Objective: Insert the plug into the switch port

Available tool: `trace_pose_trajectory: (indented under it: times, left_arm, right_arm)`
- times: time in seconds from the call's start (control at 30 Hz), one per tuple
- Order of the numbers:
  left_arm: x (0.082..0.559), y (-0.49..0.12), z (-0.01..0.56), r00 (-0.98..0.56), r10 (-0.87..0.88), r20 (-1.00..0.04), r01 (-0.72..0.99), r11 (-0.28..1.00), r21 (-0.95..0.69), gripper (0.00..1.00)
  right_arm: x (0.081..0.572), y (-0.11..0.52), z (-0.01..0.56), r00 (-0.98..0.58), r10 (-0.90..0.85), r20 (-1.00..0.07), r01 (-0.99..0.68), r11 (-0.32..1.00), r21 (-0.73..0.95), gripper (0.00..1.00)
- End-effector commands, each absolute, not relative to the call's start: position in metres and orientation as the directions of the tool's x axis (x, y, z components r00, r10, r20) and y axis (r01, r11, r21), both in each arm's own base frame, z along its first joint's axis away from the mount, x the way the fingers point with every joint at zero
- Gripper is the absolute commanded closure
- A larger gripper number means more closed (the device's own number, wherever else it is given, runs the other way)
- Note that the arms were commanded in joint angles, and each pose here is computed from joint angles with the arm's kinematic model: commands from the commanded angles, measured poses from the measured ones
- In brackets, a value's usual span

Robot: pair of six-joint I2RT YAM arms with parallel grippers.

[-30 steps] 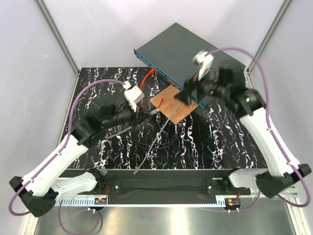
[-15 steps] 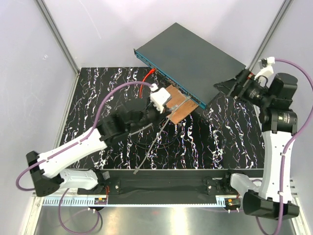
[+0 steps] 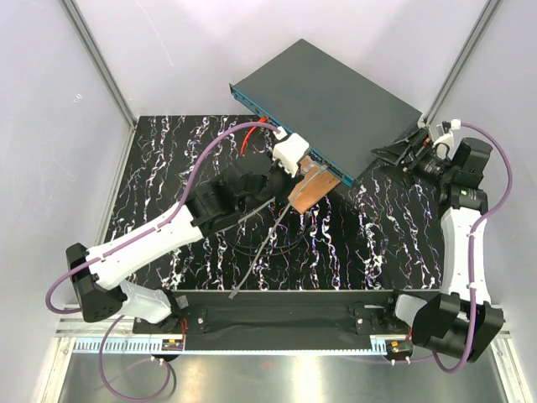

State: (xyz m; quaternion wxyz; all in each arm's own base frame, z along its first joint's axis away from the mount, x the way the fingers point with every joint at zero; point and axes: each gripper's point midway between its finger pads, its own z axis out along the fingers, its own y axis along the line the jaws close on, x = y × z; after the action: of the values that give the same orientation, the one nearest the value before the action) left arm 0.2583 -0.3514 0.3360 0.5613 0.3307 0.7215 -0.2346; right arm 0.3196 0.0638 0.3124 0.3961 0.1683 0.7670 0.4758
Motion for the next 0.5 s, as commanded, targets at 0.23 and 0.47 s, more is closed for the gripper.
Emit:
trace_pose_trajectory:
  times: [0.23, 0.47]
  left_arm:
    - [0.264, -0.351, 0.357, -0.099, 0.127, -0.987, 0.721, 0.693, 0.017, 1.0]
    - [0.273, -0.359, 0.349, -0.097, 0.138, -0.986, 0.722, 0.692, 0.025, 1.0]
  right_arm:
    - [0.351, 0.063, 0.327, -0.582, 0.64, -0.502, -0.284, 0.418, 0.863, 0.0]
    - [0.352, 0.063, 0.316, -0.579, 0.649, -0.493, -0.27, 0.418, 0.867, 0.0]
